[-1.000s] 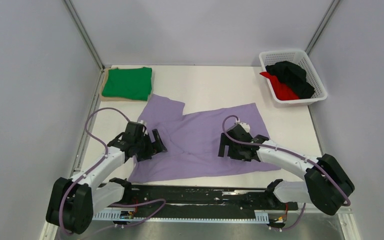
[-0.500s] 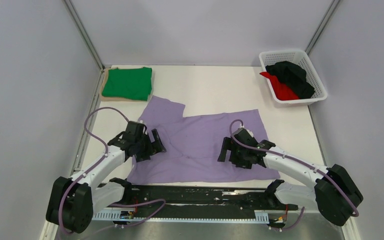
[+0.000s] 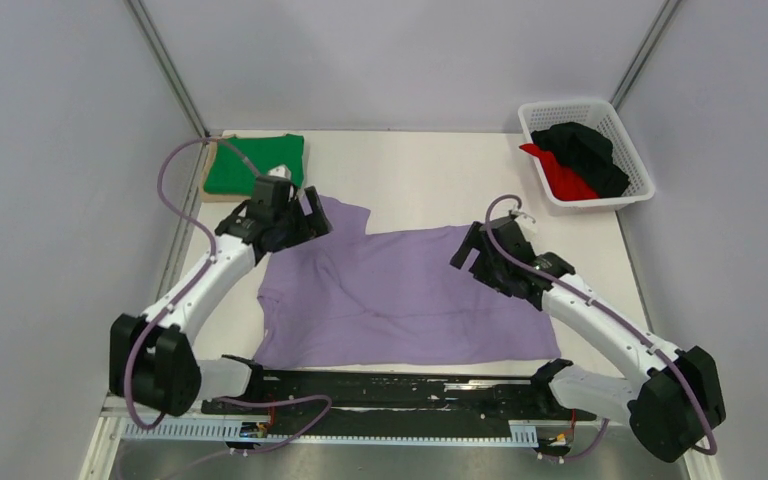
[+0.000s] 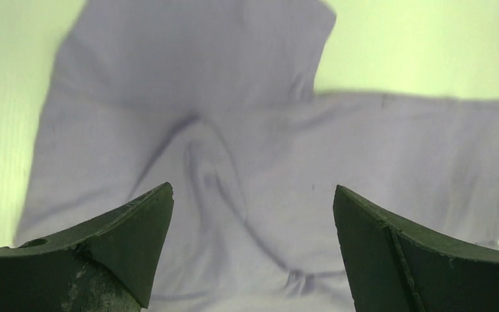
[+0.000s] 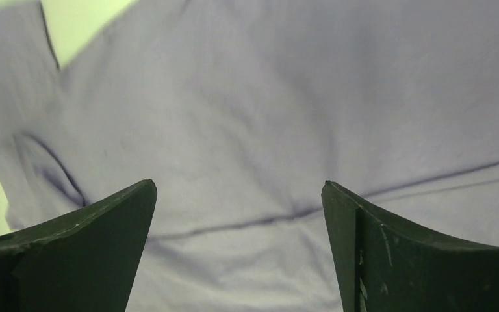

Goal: Fold and stack the t-shirts
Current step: Fold the flattened tshirt in 1/3 of the way, then grab the side of the flattened tshirt furthest away from the robot with both arms

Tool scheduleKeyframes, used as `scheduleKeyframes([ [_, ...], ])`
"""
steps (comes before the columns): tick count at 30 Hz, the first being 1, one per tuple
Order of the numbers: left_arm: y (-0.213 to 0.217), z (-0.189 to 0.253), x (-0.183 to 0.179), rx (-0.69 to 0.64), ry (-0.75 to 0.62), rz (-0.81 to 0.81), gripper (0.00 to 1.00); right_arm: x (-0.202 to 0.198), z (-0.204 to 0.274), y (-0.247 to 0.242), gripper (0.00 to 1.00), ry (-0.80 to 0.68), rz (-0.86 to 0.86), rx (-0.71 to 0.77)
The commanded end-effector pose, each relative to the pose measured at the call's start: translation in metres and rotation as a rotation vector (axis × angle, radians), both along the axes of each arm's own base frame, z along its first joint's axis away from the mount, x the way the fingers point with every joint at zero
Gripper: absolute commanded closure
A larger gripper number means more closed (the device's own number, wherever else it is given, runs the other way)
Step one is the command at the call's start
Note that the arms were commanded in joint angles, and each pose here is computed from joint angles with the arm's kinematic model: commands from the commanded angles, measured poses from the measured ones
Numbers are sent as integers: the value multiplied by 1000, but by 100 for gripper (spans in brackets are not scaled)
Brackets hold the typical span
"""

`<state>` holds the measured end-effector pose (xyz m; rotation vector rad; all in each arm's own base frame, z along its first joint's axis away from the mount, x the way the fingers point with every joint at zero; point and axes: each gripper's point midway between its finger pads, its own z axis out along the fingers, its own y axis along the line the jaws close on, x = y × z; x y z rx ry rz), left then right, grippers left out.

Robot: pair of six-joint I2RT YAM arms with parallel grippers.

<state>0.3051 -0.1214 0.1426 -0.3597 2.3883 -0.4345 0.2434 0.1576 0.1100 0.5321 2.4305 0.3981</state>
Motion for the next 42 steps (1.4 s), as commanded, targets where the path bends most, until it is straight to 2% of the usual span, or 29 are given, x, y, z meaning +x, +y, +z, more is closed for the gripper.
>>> scheduleKeyframes([
  [1,13,6,66,129,-32,15,0,42,25,-40,0,-111,-106,-16],
  [7,18,-19,151,257,7,-11,1,57,18,-97,0,-121,-227,-101],
  [8,16,-11,165,264,-3,-18,2,57,17,-103,0,-118,-238,-109],
  [9,16,-33,173,294,44,-47,3,57,15,-109,0,-113,-252,-114],
  [10,16,-25,186,308,30,-45,4,56,13,-114,0,-109,-264,-116],
  [11,20,-48,189,348,88,-50,4,56,11,-118,0,-103,-274,-118],
  [13,23,-60,205,379,100,-44,6,55,6,-125,0,-90,-292,-120],
  [18,16,-86,232,361,139,-62,13,54,-4,-128,0,-62,-291,-135],
  [24,11,-117,228,346,231,-75,21,55,-13,-128,0,-34,-279,-138],
  [30,10,-125,209,344,296,-82,33,55,-17,-130,0,-21,-278,-148],
  [35,16,-123,188,445,348,-63,35,55,-17,-131,0,-22,-282,-150],
  [37,19,-123,184,474,363,-53,38,54,-18,-131,0,-20,-284,-152],
  [39,21,-125,181,486,381,-38,45,55,-17,-132,0,-23,-289,-152],
  [42,21,-131,180,484,399,-36,60,55,-16,-134,0,-27,-297,-154],
])
